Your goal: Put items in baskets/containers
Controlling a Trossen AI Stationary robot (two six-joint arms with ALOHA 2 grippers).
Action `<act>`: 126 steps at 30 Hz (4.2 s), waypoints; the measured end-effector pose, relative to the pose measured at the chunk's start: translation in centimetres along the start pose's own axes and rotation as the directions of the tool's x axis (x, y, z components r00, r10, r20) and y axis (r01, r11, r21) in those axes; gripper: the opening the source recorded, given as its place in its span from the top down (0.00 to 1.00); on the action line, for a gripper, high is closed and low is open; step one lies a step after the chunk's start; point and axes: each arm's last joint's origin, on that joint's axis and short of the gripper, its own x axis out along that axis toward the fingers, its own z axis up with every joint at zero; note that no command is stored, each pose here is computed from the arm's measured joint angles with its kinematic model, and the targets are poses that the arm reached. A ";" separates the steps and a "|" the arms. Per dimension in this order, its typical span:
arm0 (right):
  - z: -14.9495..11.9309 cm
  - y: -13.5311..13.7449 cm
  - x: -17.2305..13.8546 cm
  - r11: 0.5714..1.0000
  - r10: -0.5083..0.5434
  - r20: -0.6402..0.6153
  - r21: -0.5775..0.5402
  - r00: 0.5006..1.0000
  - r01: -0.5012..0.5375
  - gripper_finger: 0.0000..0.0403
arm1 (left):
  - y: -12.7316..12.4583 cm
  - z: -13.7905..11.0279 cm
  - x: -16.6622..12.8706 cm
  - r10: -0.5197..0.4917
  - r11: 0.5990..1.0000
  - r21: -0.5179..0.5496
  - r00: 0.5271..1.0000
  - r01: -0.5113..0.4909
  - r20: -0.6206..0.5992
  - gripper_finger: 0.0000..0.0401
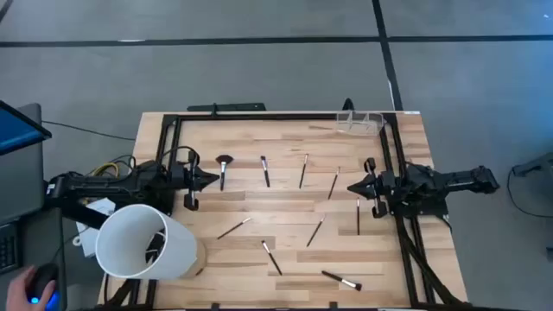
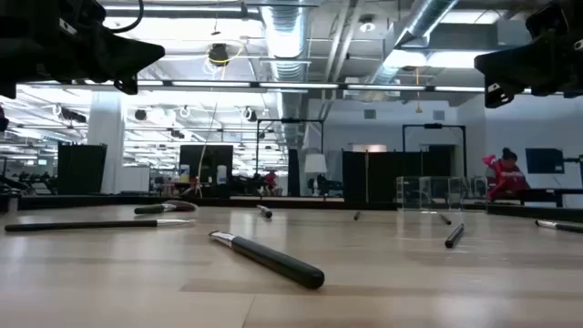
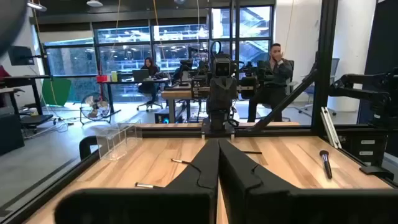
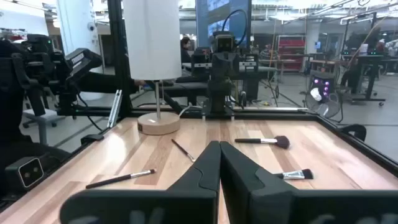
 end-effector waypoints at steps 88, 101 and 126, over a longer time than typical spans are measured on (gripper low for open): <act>0.2 -0.1 0.0 1.000 -0.022 0.021 -0.004 1.000 0.022 1.00 | 0.0 0.1 0.0 0.001 1.000 -0.001 1.000 -0.001 0.008 0.99; 1.1 -0.1 -0.1 0.986 -0.030 0.114 0.169 0.993 0.011 1.00 | 0.2 1.3 -0.1 0.040 0.996 -0.088 0.990 -0.028 0.137 0.99; 2.5 -1.1 1.8 0.857 -0.359 -0.262 0.287 0.896 0.428 0.89 | 1.4 1.9 3.8 0.205 0.959 -0.189 0.977 -0.213 -0.059 0.95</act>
